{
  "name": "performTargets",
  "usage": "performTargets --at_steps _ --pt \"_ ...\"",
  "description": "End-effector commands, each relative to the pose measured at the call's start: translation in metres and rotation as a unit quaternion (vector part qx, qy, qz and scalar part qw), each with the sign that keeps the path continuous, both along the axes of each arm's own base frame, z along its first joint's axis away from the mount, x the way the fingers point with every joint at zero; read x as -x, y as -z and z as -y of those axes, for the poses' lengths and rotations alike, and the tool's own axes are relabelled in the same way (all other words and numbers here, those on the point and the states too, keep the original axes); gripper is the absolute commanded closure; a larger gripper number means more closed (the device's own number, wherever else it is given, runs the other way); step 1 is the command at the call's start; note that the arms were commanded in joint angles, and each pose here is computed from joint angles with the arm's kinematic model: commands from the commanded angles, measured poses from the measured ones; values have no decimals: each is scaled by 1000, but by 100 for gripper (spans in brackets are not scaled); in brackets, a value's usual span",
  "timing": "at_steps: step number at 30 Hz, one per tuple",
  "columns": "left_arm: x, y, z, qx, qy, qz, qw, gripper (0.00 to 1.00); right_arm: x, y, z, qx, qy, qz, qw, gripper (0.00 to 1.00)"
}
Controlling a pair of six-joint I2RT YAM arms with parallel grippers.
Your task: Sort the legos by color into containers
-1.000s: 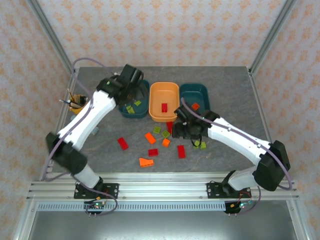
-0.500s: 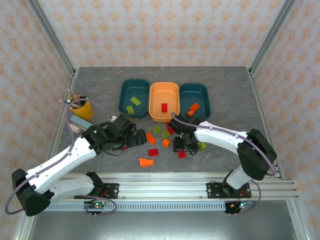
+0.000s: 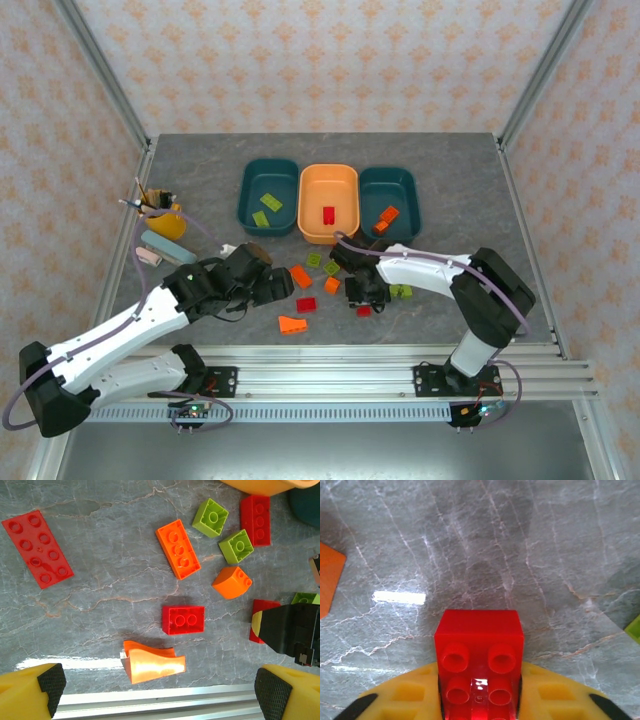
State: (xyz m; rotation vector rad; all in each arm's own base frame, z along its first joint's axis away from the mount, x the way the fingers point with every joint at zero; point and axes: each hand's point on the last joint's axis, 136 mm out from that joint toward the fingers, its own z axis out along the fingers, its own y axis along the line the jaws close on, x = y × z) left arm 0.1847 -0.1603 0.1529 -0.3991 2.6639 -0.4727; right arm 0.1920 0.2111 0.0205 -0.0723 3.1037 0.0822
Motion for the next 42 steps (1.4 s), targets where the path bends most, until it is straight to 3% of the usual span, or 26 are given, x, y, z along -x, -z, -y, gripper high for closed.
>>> performTargets --at_steps 1,6,12,17,23,27,32,37,42 --pt "-8 -11 1 8 -14 29 999 0 -6 2 5 21 7 18 1000 76" --pt "-23 -45 1 11 -28 66 997 0 -33 -54 -6 4 -4 84 996 78" --pt "-60 -76 -7 33 -70 66 995 0 -100 -110 -50 -46 -41 130 990 80" --pt "-93 -89 -20 30 -102 73 992 0 -162 -116 -87 -80 -65 134 986 81" --pt "-116 -92 -21 34 -117 77 990 0 -211 -88 -108 -92 -60 103 989 81" --pt "-117 -88 -21 32 -121 70 990 0 -218 -63 -116 -86 -59 78 991 79" --pt "-112 -81 -21 35 -123 61 990 0 -219 -40 -116 -80 -48 59 994 69" --pt "-105 -73 -23 40 -126 52 990 1 -222 -54 -115 -79 -46 73 993 52" --pt "-99 -66 -21 42 -124 36 991 1 -223 -94 -108 -80 -45 106 990 48"
